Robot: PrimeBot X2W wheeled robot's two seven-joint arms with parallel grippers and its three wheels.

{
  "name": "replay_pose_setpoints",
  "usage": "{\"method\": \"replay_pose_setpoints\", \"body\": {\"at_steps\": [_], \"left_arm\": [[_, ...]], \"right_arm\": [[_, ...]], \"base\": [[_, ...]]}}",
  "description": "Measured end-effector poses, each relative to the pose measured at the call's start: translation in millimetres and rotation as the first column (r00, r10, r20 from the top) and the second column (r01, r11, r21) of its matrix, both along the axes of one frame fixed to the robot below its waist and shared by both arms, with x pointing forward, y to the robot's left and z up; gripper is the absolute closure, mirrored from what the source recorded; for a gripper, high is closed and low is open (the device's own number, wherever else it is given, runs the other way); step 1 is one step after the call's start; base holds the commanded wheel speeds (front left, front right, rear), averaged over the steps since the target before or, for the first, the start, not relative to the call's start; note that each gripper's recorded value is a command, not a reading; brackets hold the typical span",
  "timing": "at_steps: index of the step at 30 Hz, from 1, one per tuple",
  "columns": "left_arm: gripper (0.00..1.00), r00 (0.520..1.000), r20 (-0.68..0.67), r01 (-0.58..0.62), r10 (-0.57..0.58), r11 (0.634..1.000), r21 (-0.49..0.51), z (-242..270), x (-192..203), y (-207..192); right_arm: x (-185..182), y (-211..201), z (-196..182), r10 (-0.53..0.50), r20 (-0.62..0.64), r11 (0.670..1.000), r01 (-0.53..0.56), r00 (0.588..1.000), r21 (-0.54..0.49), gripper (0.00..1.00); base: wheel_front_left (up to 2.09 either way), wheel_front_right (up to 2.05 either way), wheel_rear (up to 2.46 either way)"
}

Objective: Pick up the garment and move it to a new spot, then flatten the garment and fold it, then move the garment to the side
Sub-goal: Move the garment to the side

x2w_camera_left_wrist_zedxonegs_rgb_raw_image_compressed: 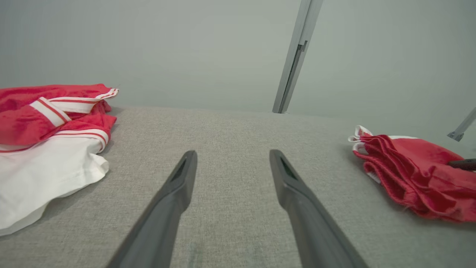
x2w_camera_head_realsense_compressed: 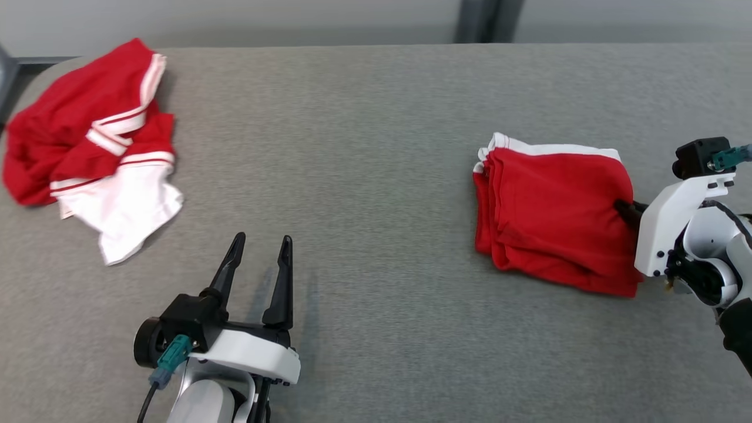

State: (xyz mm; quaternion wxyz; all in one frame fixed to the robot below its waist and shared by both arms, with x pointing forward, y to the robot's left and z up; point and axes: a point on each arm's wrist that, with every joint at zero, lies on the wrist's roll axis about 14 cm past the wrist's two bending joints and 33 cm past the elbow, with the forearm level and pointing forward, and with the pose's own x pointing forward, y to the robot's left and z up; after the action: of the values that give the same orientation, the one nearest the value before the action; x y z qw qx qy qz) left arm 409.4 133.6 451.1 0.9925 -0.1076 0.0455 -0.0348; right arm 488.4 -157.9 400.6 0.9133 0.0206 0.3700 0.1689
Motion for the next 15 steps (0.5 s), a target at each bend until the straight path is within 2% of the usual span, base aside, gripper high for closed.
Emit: {"method": "replay_pose_setpoints", "body": {"at_steps": [7, 15], "left_arm": [[0.00, 0.985, 0.012, 0.170, -0.169, 0.985, -0.014, -5, 25, -58], [0.00, 0.934, 0.013, 0.356, -0.356, 0.934, -0.018, -17, 43, -121]], "right_arm": [[-6, -60, 13, -0.109, 0.056, 0.992, 0.113, 0.992, -0.062, 1.00], [-18, -120, 25, -0.220, 0.101, 0.965, 0.232, 0.970, -0.125, 1.00]], "base": [[0.00, 0.00, 0.00], [0.00, 0.00, 0.00]]}}
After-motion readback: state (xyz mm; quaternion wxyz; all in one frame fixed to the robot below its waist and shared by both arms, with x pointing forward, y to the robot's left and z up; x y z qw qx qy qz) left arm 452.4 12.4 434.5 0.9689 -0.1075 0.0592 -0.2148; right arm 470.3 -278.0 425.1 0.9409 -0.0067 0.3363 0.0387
